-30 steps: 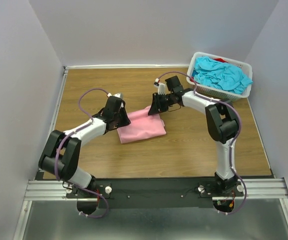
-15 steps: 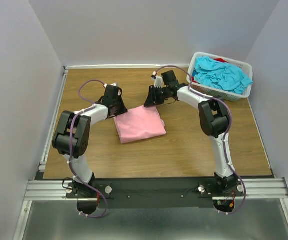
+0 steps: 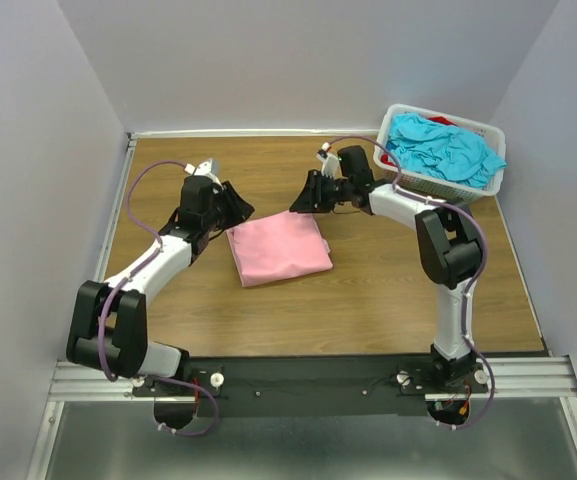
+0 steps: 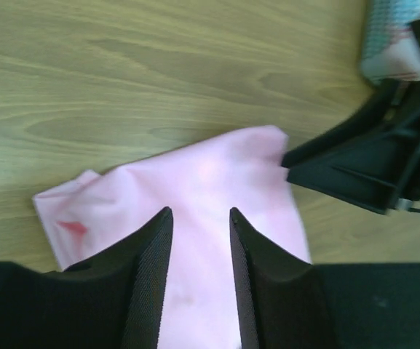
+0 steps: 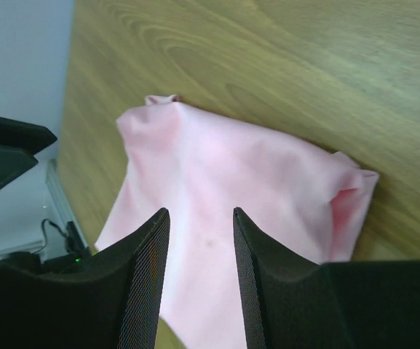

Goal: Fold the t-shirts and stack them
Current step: Fold the tshirt

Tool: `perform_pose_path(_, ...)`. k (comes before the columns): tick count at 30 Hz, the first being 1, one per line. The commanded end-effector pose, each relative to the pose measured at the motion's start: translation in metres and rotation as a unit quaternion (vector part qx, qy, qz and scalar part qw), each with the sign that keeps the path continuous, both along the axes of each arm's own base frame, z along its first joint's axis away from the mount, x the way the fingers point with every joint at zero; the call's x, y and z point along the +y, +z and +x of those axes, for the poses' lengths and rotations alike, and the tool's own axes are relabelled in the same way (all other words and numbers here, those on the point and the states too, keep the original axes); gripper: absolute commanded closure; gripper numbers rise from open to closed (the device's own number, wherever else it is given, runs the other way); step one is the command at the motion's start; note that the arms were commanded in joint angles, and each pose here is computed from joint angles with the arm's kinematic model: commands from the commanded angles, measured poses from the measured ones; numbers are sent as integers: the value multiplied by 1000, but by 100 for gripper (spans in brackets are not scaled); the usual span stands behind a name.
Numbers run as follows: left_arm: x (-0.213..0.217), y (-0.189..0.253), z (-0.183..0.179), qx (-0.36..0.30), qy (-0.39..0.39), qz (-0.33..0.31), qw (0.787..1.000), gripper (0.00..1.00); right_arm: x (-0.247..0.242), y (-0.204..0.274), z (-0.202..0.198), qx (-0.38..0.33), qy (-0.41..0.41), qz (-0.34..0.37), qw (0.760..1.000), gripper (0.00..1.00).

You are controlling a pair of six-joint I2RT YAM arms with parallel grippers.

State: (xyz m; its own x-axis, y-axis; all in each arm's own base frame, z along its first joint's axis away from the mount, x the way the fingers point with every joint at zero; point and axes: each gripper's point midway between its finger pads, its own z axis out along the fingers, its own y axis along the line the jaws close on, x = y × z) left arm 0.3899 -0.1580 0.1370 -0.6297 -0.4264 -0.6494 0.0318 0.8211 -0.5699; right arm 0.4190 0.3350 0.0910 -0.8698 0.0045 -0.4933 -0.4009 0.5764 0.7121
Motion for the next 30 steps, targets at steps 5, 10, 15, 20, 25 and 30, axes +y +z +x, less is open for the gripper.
perform_pose_path(5,-9,-34,-38,25,-22,-54,998,69,11,6,-11,-6,4,86,996,53)
perform_pose_path(10,9,-57,-11,43,8,-57,997,74,12,-5,2,3,-15,116,993,53)
perform_pose_path(15,35,-71,16,46,46,-78,995,79,8,-19,23,7,-37,131,991,53)
perform_pose_path(20,36,-94,27,77,49,-94,991,81,-4,-50,37,28,-72,134,988,53)
perform_pose_path(25,31,-99,34,80,45,-110,990,82,-16,-62,39,36,-94,129,987,53)
perform_pose_path(30,38,-60,40,29,46,-88,995,75,-23,-29,29,9,-97,133,986,53)
